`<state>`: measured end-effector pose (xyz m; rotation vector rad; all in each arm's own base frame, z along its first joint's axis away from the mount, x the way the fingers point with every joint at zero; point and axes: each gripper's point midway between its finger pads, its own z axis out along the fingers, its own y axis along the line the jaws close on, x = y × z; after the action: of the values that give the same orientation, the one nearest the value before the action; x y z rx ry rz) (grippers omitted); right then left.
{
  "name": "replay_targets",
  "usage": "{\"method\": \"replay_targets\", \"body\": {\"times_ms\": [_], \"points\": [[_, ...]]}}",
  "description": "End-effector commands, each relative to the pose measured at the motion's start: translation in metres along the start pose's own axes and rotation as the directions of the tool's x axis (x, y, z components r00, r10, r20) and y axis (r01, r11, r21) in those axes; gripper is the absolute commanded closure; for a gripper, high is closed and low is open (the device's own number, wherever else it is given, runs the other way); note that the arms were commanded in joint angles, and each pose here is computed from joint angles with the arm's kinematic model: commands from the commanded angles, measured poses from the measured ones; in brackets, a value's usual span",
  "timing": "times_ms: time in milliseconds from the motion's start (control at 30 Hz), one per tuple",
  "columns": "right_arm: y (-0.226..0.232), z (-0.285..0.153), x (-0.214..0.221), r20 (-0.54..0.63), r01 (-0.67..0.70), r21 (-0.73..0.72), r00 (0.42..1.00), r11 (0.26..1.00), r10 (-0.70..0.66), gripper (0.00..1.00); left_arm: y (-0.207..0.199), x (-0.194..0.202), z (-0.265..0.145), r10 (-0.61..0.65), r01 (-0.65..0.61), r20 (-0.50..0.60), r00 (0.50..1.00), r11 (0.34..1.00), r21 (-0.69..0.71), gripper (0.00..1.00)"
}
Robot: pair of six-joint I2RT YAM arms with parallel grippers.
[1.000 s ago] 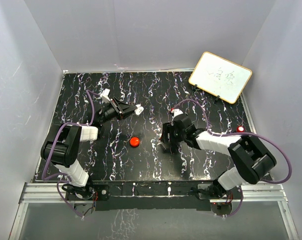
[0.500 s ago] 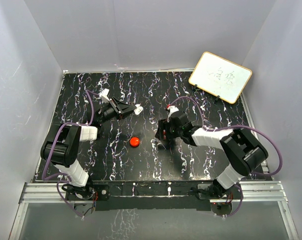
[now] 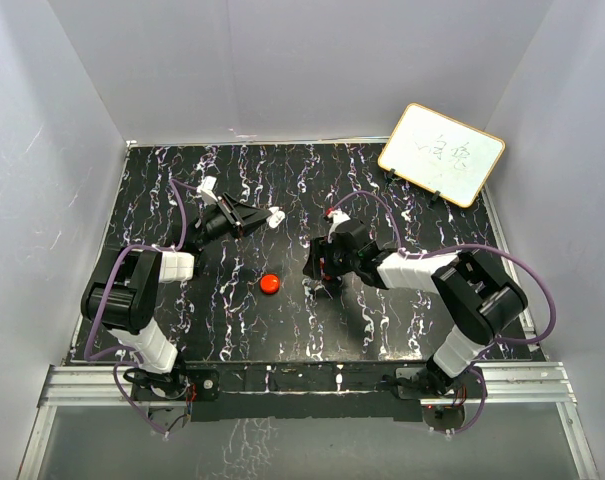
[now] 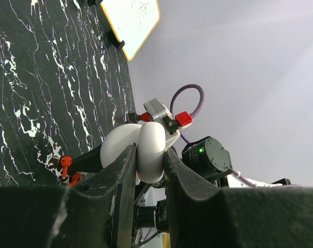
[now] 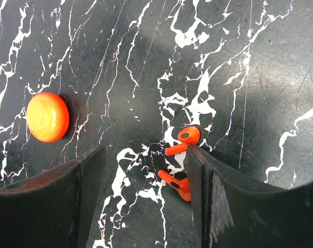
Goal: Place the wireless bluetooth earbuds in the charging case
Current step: Adjust the earbud at the center of the board.
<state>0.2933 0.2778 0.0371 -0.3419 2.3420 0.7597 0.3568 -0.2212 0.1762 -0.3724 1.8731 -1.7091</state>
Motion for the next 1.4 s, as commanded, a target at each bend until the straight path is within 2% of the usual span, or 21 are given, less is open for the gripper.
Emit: {"method": "replay_targets", "body": {"times_ms": [0, 400, 867, 1367], "points": [[-0.009, -0.005, 0.016, -0.051, -0.023, 0.054, 0.998, 0.998, 0.025, 0.38, -0.007, 0.0, -0.003, 0.025, -0.025, -0.001, 1.0, 0.999, 0.027, 1.0], [-0.008, -0.024, 0.024, -0.052, -0.027, 0.065, 0.998, 0.998, 0.03, 0.38, -0.004, 0.002, -0.005, 0.013, -0.013, 0.001, 1.0, 1.0, 0.019, 1.0], [-0.034, -0.032, 0.015, 0.001, 0.009, 0.211, 1.0, 0.977, -0.009, 0.37, -0.005, 0.0, -0.003, 0.027, -0.027, 0.001, 1.0, 0.999, 0.038, 1.0], [-0.06, -0.049, 0.039, -0.065, 0.065, 0.348, 0.997, 0.935, -0.044, 0.35, -0.003, 0.0, -0.001, 0.014, -0.014, -0.004, 1.0, 0.999, 0.043, 1.0]]}}
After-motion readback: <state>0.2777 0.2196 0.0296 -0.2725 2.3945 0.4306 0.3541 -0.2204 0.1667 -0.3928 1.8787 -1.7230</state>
